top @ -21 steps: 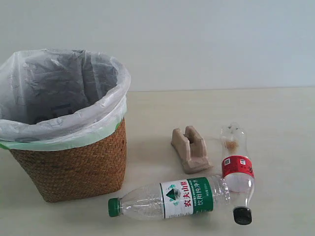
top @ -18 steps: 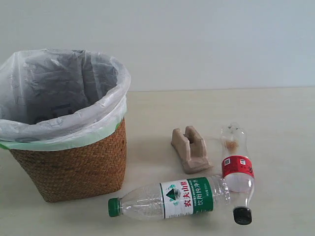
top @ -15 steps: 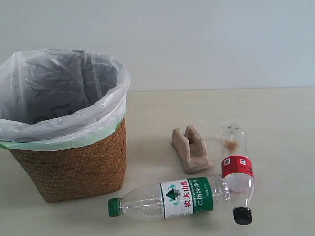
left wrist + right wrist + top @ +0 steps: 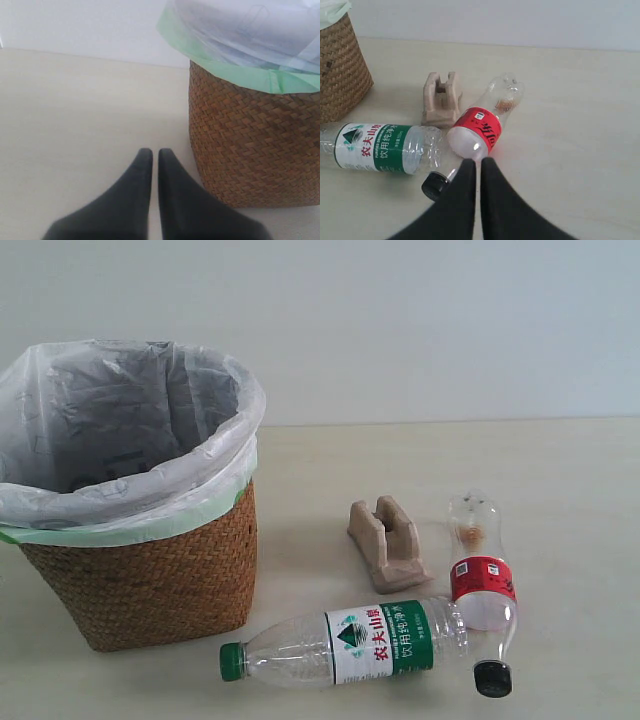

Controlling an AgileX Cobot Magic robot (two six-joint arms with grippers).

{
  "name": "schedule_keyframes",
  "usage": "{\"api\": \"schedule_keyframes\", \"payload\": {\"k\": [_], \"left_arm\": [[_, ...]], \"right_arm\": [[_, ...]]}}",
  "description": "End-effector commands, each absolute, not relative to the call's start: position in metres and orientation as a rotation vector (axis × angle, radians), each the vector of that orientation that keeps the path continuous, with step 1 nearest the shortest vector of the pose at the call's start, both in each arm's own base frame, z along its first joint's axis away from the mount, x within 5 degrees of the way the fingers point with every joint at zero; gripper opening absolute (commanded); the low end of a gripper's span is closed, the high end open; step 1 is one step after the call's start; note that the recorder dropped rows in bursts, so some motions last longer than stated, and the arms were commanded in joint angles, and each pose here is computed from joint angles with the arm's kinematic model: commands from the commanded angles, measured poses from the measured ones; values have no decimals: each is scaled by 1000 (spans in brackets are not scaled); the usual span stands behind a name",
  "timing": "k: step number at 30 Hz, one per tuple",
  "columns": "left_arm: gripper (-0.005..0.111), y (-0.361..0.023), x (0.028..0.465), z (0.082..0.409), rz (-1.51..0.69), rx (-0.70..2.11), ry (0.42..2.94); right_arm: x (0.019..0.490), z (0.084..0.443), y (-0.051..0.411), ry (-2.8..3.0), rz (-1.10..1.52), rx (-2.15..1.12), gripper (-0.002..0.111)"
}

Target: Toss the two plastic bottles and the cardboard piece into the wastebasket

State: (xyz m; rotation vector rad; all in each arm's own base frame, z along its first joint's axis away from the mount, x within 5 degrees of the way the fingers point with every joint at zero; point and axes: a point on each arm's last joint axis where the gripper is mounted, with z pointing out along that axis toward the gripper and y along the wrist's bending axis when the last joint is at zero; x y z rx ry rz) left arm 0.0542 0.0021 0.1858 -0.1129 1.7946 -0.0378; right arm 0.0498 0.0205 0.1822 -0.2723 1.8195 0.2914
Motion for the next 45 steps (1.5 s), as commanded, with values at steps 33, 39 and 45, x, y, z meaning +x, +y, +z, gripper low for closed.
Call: {"api": "schedule_keyframes", "payload": {"k": [33,39,45], "left_arm": [[4,2,54,185,-41,-110,1795],[4,2,54,185,-41,-110,1795],[4,2,54,185,-41,-110,1795]], "right_arm": [[51,198,25,1702,882,333,0],[53,211,18,1528,883,378,0],[52,232,8,1305,857,398,0]]}}
